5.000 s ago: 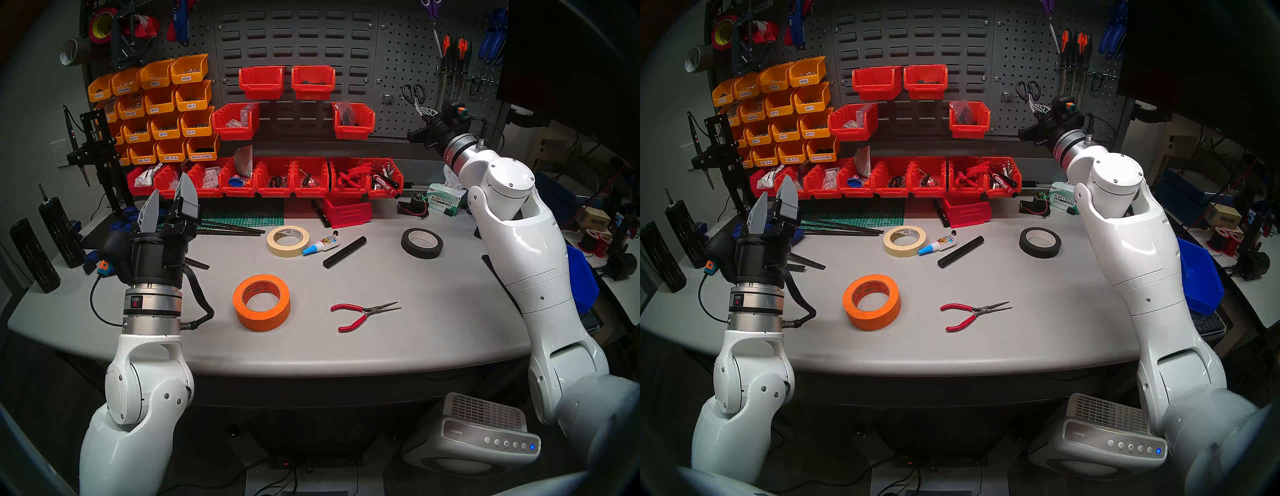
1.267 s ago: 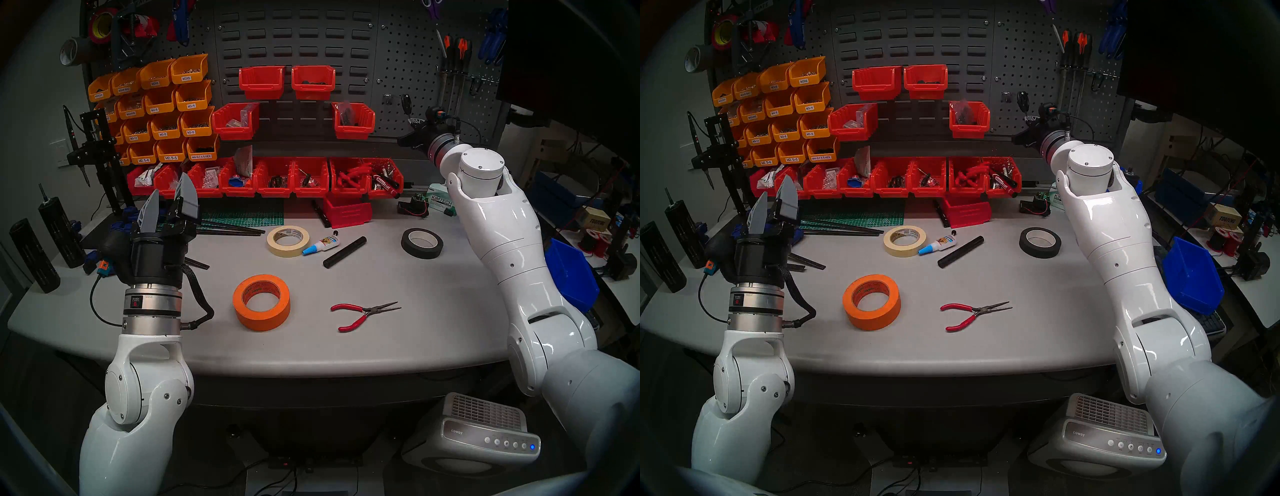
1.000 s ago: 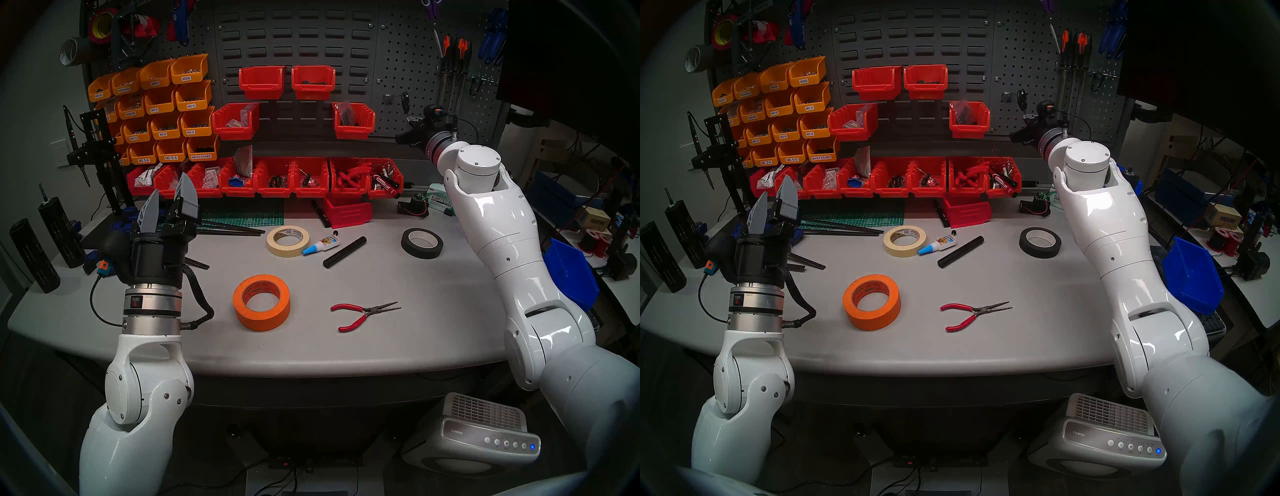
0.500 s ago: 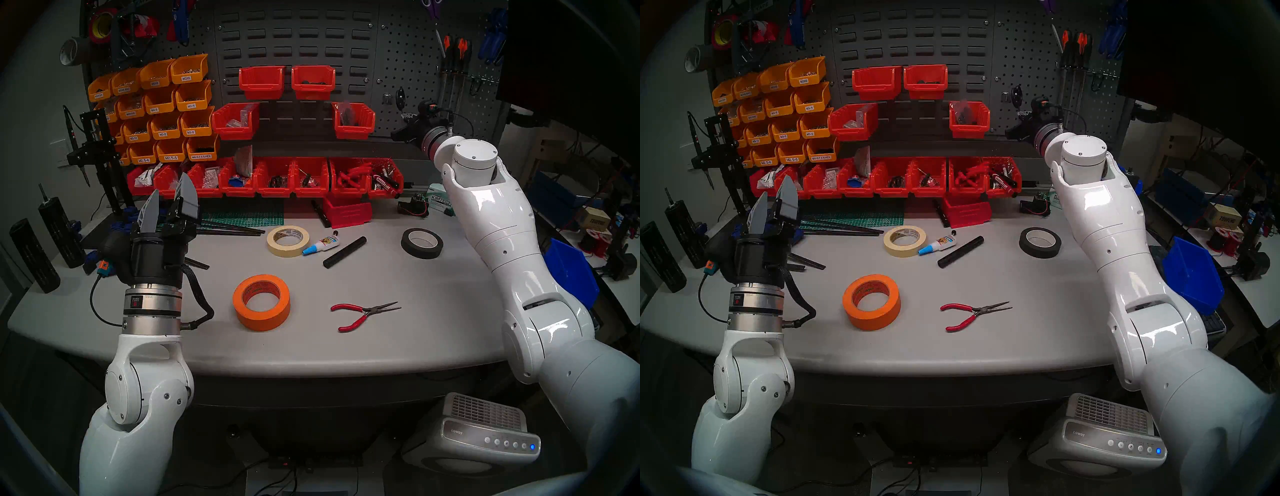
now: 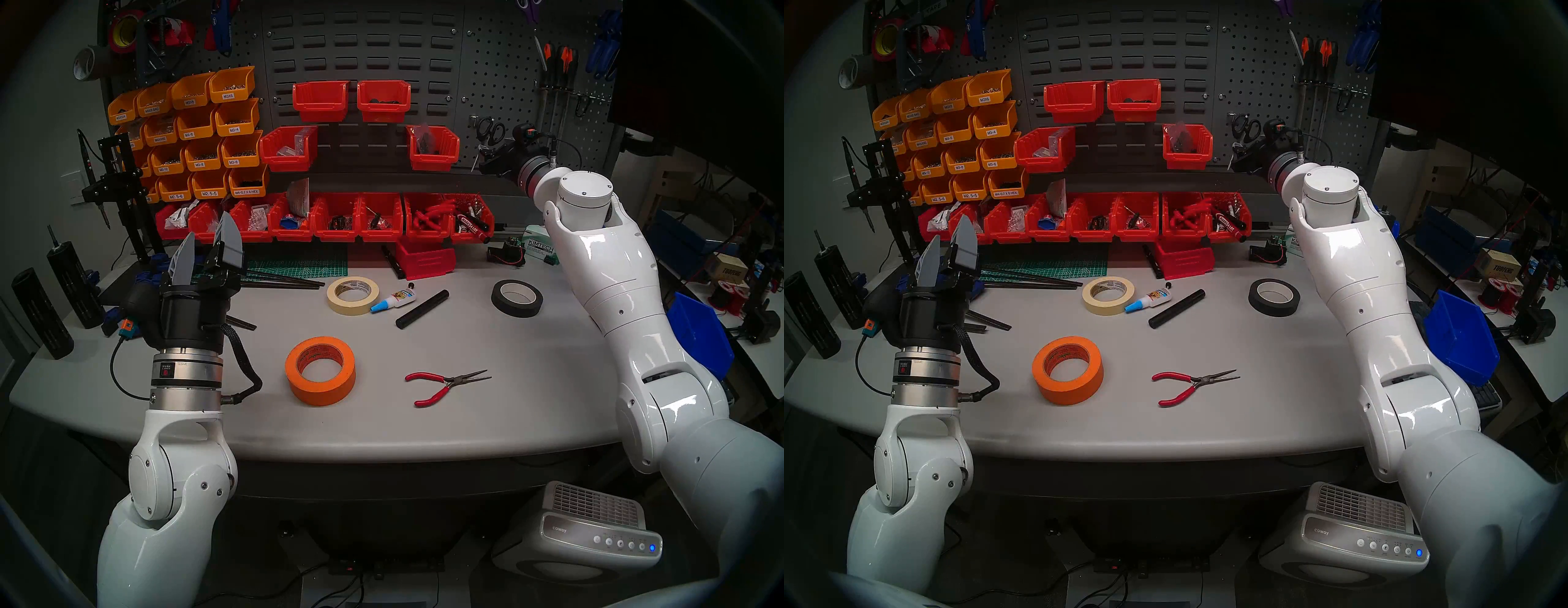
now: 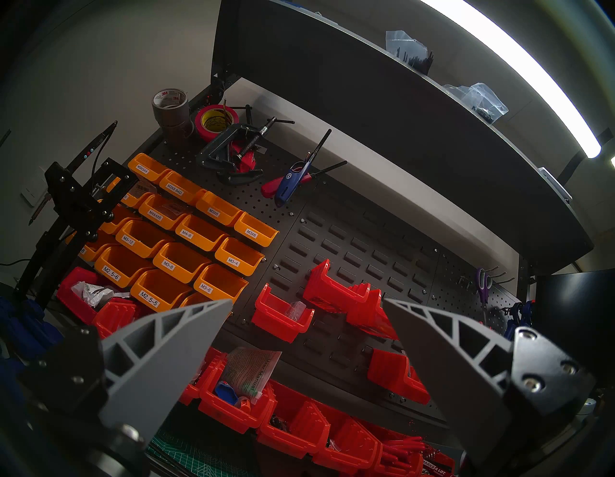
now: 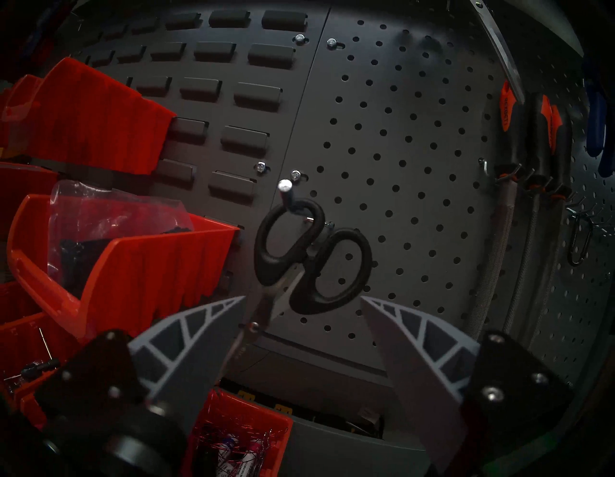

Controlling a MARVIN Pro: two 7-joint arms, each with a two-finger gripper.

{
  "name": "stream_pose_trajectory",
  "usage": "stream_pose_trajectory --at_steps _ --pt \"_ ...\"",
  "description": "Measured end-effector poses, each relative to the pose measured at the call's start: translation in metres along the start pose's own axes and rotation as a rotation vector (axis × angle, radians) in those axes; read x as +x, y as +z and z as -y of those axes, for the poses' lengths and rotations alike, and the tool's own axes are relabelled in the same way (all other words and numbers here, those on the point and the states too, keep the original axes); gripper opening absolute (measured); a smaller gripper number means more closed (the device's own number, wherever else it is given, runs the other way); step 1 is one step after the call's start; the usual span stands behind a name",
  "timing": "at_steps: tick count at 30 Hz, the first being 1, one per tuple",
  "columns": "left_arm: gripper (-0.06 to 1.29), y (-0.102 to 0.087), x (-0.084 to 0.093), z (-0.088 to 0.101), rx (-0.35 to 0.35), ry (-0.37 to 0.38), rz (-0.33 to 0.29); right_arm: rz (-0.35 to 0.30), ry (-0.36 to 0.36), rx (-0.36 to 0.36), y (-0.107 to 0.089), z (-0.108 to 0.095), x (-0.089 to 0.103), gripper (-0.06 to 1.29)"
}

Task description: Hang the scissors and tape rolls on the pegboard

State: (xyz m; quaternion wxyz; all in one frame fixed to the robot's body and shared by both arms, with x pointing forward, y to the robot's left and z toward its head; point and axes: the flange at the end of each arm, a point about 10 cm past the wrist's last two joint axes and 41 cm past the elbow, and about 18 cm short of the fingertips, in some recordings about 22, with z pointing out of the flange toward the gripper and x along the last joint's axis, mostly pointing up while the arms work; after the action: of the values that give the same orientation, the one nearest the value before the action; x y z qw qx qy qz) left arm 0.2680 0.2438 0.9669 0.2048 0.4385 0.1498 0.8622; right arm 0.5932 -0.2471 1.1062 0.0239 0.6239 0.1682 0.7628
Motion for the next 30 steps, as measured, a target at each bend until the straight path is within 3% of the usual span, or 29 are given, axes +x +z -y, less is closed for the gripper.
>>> stream_pose_trajectory --at_steps 6,16,30 --pt "1.24 0.0 0.0 0.0 0.0 0.0 0.0 -0.017 0.0 0.037 -0.011 0.008 0.002 0.9" --pt "1.24 0.0 0.0 0.0 0.0 0.0 0.0 -0.029 -0.031 0.094 -0.035 0.018 -0.005 0.9" --pt "1.24 0.0 0.0 0.0 0.001 0.001 0.002 -0.051 -0.017 0.302 -0.073 0.059 -0.012 0.95"
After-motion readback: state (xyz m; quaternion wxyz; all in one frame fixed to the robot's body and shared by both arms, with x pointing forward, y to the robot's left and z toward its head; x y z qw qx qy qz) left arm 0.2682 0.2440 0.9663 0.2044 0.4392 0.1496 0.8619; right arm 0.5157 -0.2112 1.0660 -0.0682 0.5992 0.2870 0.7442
